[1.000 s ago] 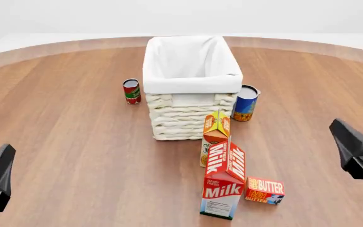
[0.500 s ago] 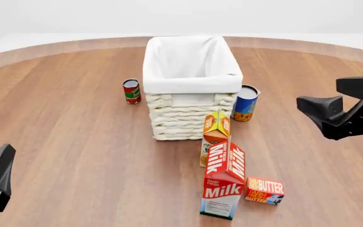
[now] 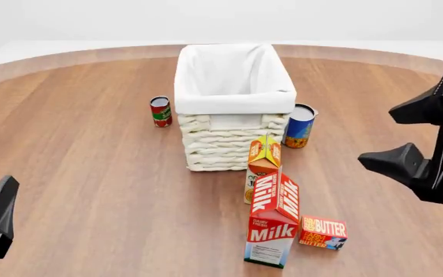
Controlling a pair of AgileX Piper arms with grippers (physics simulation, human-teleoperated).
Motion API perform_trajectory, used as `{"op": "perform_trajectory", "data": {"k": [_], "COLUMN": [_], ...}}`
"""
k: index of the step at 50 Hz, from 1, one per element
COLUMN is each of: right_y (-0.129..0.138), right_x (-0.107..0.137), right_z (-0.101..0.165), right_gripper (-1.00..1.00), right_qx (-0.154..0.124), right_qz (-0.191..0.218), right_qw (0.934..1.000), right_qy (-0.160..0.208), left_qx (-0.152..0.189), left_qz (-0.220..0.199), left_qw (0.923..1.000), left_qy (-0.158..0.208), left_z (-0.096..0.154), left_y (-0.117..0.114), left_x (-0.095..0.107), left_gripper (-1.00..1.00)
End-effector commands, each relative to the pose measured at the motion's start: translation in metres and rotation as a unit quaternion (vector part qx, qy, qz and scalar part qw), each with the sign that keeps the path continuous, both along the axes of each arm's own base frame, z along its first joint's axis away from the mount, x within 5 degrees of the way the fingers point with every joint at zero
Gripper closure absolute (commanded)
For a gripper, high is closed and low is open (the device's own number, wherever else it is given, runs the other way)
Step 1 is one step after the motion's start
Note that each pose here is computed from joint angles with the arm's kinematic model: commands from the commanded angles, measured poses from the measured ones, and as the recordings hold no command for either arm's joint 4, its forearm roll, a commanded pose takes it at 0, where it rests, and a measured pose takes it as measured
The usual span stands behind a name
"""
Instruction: Pick up the butter and put it in the basket.
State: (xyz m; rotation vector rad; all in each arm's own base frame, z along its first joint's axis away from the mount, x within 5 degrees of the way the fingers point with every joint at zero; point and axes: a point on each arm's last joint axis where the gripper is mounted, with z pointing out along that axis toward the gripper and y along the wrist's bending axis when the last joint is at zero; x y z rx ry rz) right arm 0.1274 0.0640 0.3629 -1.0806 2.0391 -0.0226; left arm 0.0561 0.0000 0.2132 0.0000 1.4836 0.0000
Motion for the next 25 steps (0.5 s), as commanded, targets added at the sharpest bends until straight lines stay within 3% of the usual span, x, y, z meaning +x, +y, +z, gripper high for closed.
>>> {"op": "perform_trajectory", "data": {"k": [1, 3, 8, 13, 25], "right_y": [-0.003, -0.005, -0.003, -0.009, -0.009], "right_x": [-0.003, -0.006, -0.015, -0.011, -0.011], "right_z": [-0.005, -0.013, -0.024, -0.037, -0.053], "right_gripper": [-1.00, -1.00, -1.00, -1.00, -1.00], "right_qx": [-0.066, -0.081, -0.086, -0.105, -0.112], "right_qz": [0.043, 0.051, 0.065, 0.059, 0.059], "right_qw": [0.9964, 0.9946, 0.9918, 0.9900, 0.9876], "right_qy": [0.032, 0.041, 0.068, 0.074, 0.092], "left_qx": [0.000, 0.000, 0.000, 0.000, 0.000], "left_qz": [0.000, 0.000, 0.000, 0.000, 0.000], "left_qw": [1.0000, 1.0000, 1.0000, 1.0000, 1.0000], "left_qy": [0.000, 0.000, 0.000, 0.000, 0.000], "left_z": [0.000, 0.000, 0.000, 0.000, 0.000], "left_y": [0.000, 0.000, 0.000, 0.000, 0.000], "left_x": [0.000, 0.000, 0.000, 0.000, 0.000], "left_gripper": [-1.00, -1.00, -1.00, -1.00, -1.00]}}
